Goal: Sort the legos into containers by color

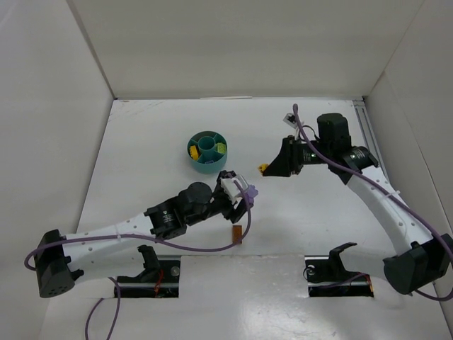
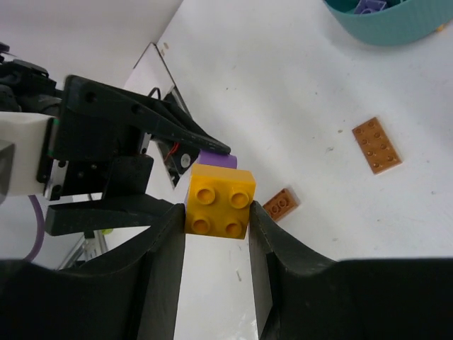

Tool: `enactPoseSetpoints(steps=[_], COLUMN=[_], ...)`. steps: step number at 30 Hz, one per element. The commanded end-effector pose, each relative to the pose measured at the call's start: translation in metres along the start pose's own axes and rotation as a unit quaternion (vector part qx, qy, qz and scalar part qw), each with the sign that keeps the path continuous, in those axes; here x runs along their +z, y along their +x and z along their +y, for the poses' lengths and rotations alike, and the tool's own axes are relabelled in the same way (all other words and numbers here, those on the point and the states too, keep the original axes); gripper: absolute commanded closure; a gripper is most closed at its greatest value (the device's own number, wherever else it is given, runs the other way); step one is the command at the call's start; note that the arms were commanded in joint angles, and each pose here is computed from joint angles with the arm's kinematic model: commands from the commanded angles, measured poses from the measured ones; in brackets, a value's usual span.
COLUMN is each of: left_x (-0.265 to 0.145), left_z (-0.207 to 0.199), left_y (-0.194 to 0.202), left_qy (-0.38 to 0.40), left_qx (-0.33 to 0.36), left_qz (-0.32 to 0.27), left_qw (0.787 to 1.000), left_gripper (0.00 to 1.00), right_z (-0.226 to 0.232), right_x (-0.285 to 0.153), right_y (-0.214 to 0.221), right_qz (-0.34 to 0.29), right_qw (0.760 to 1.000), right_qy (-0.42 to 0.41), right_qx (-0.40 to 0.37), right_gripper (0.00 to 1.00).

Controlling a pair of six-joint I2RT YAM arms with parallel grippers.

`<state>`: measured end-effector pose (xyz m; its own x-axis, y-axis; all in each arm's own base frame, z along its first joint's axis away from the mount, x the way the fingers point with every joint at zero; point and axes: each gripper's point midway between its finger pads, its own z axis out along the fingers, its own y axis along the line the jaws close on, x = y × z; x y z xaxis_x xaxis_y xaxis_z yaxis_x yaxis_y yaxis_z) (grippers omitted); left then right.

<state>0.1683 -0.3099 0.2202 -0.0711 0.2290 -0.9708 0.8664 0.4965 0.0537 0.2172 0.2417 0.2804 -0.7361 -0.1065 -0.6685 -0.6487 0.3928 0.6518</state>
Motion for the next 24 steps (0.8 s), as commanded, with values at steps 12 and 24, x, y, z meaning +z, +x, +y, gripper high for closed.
enactPoseSetpoints(steps=[12, 24], left_x=[-0.02, -0.144], left_z=[0.046, 0.141], left_y=[-0.006, 0.029], left_qy=[-0.16, -0.507], left_qx=[-0.134, -0.446], left_qz=[-0.03, -0.063], left_qw=[0.978, 0.735], left_gripper=[0.75, 0.66], right_z=[-0.012, -0.057], right_x=[-0.021, 0.043], right_y=[-0.04, -0.112], right_qz=[-0.022, -0.015], right_qw=[0.984, 0.912], right_qy=[0.05, 0.205], right_qx=[-0.17, -0.354], right_gripper=[1.0, 1.0])
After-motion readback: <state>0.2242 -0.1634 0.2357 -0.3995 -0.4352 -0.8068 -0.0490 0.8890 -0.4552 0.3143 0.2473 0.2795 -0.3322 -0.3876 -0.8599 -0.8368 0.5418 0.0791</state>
